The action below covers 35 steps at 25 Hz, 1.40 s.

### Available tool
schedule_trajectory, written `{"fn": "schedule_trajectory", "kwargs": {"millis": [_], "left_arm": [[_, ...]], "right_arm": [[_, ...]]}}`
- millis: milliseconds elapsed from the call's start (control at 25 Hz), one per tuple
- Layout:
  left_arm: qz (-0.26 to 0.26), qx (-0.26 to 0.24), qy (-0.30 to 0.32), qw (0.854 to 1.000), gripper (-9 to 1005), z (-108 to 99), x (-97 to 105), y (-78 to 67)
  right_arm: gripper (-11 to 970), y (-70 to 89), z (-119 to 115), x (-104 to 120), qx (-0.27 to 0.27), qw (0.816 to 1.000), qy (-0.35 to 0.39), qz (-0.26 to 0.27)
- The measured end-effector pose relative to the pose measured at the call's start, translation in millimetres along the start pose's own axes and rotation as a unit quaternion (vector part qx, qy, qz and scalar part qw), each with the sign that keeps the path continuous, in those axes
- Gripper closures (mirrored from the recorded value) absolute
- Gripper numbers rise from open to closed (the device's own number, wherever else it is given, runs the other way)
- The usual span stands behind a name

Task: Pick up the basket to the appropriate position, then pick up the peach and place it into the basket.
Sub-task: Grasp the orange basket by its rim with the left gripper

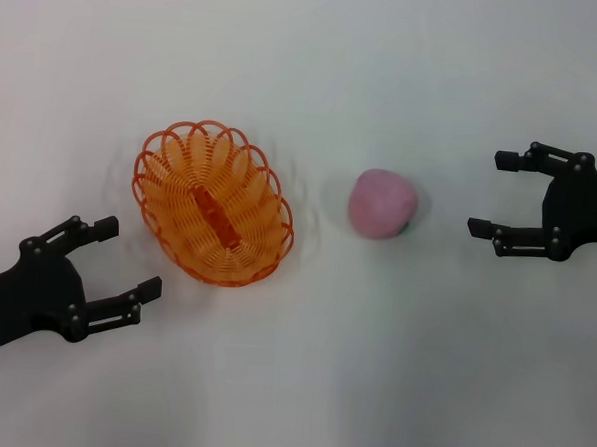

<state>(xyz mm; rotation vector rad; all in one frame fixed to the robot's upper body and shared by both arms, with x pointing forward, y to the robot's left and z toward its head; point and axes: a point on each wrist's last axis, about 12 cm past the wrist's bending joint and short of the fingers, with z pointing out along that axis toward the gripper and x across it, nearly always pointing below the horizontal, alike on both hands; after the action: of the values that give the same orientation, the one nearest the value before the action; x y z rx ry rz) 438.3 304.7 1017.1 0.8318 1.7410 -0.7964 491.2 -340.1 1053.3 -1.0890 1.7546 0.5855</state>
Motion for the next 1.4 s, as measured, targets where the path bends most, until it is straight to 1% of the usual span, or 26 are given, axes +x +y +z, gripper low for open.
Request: {"fn": "schedule_trajectory", "kwargs": {"millis": [640,840,960,1080,1240,1400], "left_arm": [[-0.005,0.006,-0.006,1.0,64,-1,-1,-1.8],[-0.034,0.008,-0.009,0.999,65,-1,-4,-0.2],[-0.07,0.006,-0.002,0.997,65,-3,-8,5.0],[-0.129,0.009,0.006,0.992,66,-4,-16,11.6],[-0.214,0.018,0.021,0.976,66,-5,-29,22.8],[-0.282,0.034,0.034,0.958,67,-6,-44,33.1]], "right_arm": [[34,0.4,0,0,-0.001,1.0,-0.001,0.0],[34,0.5,1,0,-0.001,1.0,-0.001,0.0],[34,0.2,1,-1,-0.002,1.0,-0.002,-0.001],[34,0.1,1,-1,-0.002,1.0,-0.002,-0.001],[34,0.1,2,-2,-0.003,1.0,-0.003,-0.001],[34,-0.2,2,-2,-0.003,1.0,-0.003,-0.002]]}}
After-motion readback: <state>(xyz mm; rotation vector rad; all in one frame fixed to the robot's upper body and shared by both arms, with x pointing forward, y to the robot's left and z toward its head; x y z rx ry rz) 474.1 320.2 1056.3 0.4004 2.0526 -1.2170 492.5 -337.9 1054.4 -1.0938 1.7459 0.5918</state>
